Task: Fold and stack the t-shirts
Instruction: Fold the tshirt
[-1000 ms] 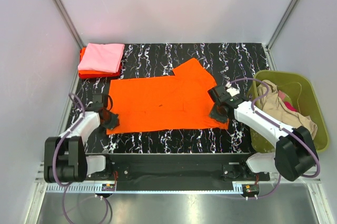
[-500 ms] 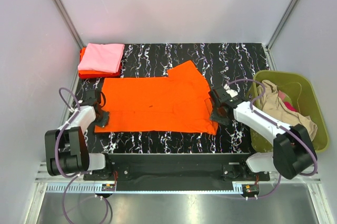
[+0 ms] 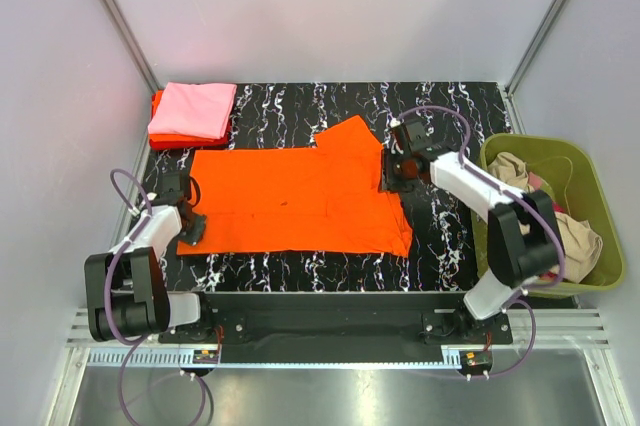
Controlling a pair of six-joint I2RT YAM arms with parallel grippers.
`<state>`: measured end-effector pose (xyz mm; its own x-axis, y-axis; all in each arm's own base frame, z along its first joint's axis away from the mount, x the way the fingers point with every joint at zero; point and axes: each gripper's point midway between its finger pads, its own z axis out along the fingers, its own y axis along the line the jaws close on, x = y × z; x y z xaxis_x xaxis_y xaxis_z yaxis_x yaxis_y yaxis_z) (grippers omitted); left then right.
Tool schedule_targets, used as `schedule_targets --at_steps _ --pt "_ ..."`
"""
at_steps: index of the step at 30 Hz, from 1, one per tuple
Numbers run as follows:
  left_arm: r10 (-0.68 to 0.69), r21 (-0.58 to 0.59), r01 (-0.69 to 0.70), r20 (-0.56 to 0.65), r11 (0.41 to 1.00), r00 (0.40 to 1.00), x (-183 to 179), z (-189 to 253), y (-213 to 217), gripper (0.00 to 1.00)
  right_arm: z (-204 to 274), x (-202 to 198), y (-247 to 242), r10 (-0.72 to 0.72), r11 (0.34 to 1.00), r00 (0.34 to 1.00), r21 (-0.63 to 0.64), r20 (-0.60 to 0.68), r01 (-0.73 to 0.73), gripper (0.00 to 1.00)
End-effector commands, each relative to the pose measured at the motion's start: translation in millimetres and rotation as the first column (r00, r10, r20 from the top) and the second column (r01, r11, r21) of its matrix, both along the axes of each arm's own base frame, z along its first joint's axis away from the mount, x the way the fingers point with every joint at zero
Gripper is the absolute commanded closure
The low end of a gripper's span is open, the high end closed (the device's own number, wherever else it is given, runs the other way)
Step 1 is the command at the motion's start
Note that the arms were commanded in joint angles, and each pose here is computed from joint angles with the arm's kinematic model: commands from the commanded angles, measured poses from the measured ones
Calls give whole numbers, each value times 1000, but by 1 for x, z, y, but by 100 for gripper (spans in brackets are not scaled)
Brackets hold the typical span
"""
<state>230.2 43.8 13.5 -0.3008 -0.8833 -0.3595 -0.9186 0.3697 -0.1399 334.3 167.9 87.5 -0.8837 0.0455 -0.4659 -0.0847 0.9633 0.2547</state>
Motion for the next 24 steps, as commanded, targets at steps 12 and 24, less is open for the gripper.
schedule_targets --at_steps 12,24 --pt "22 35 -17 -143 999 989 -39 -20 8 99 -50 35 15 161 986 984 -38 -81 -165 57" --pt "24 43 -17 -164 999 986 -40 -22 10 99 -48 41 2 151 981 987 -117 -49 -156 60"
